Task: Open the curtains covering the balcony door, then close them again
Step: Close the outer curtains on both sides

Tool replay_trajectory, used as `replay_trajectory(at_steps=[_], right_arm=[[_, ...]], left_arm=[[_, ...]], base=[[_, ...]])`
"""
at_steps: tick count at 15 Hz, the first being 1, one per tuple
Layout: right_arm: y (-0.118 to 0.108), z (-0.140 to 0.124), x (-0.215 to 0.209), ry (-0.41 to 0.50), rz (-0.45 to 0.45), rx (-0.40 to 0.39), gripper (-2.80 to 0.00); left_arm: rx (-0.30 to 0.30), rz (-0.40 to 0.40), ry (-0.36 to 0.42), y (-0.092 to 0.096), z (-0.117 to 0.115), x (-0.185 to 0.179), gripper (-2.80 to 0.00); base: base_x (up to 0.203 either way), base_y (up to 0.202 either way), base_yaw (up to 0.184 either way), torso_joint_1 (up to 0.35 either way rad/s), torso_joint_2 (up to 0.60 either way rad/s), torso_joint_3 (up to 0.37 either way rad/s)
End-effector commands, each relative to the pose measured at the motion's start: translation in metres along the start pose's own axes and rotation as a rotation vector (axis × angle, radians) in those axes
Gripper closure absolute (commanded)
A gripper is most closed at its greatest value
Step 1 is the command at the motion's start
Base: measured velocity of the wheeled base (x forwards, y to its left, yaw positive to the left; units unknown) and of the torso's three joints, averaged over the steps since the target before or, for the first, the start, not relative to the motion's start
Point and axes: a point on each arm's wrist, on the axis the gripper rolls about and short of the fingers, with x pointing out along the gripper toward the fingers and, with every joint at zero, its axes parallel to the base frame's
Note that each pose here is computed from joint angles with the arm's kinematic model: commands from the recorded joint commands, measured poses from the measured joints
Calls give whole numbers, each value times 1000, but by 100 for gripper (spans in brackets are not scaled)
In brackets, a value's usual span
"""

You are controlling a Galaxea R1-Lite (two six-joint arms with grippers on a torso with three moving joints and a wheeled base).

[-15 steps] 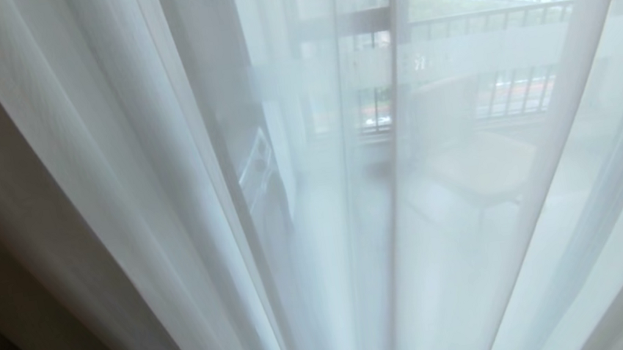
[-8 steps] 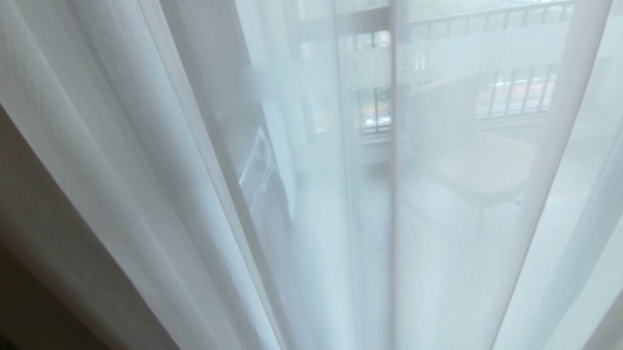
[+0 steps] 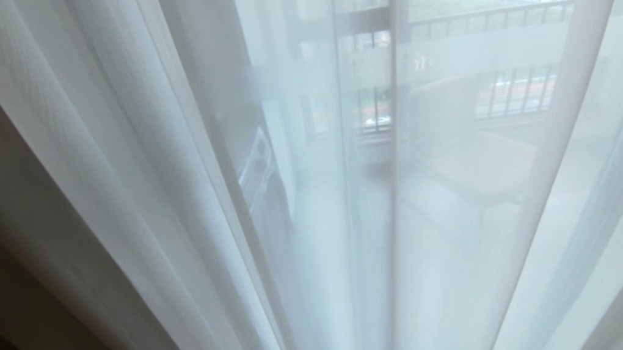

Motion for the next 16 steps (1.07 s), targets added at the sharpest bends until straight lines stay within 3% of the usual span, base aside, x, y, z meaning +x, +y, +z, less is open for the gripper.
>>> replay_trajectory(at_steps=[1,3,6,9,13,14,16], right_arm=[[0,0,0,0,1,-1,0],[0,0,0,0,1,-1,0],[0,0,0,0,1,-1,0],[0,0,0,0,1,-1,0],[0,0,0,0,1,-1,0],[0,0,0,0,-1,-1,0],[0,0,0,0,1,-1,0]], left_arm=[[37,135,61,-9,6,52,0],[41,272,53,1,18,85,0],[47,412,46,23,29,124,0],[41,472,53,49,27,152,0],[29,506,-7,68,31,187,0],[29,515,-7,72,31,192,-280],[30,523,-6,75,30,201,-280]], base=[[0,0,0,0,0,0],[0,0,0,0,0,0],[0,0,0,0,0,0],[0,0,0,0,0,0],[0,0,0,0,0,0],[0,0,0,0,0,0],[0,0,0,0,0,0]])
